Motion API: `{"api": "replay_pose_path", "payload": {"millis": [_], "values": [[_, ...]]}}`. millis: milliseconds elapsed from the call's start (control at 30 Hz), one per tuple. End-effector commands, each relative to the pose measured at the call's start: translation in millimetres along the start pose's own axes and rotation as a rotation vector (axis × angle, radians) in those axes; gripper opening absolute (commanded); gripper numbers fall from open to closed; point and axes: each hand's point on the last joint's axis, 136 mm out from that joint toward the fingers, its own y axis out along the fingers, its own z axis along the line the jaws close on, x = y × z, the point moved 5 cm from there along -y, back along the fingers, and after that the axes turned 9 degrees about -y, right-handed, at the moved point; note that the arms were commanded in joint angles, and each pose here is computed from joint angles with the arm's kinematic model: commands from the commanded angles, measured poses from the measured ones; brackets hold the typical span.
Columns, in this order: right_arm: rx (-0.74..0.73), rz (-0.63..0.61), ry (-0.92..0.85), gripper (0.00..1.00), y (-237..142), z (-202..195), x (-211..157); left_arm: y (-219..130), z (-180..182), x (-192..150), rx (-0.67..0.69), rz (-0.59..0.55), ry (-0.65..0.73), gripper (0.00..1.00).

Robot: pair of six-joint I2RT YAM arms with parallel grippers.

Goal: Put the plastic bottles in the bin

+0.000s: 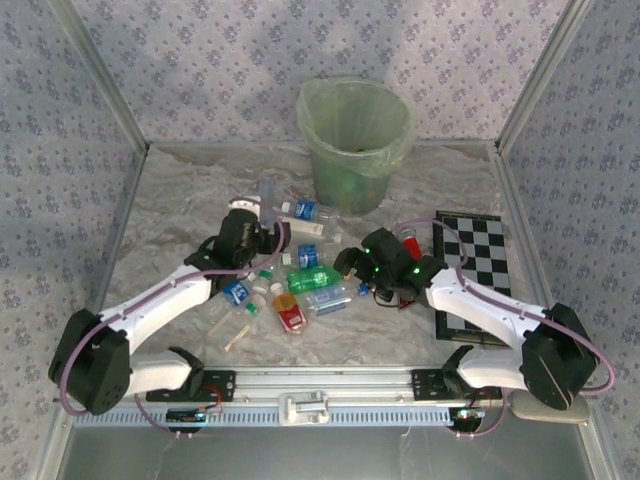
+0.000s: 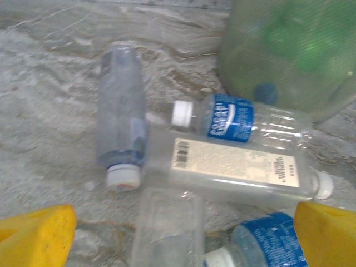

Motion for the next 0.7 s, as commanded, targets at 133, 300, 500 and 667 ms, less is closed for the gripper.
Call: {"api": "replay_pose_path", "payload": {"millis": [133,300,500,667], "values": [[-0.061,0.110,0.084,0.99,19.4,-9.1,-26.7,-20.6,34.6,12.4,0.082,-0.146,-0.151,1.00],[-0.043,0.155,0.074,0.98,37.5,0.8,-36.5,-30.8,55.0,7.5,0.113,-0.169,-0.196,1.00],[-0.064,0.195,0.071,0.96,56.5,3.1,-41.1,-41.2,66.9,3.1,0.137,-0.173,-0.206,1.00],[-0.087,0.169,0.074,0.96,63.8,1.6,-37.7,-47.8,73.3,2.0,0.149,-0.189,-0.222,1.00]]}}
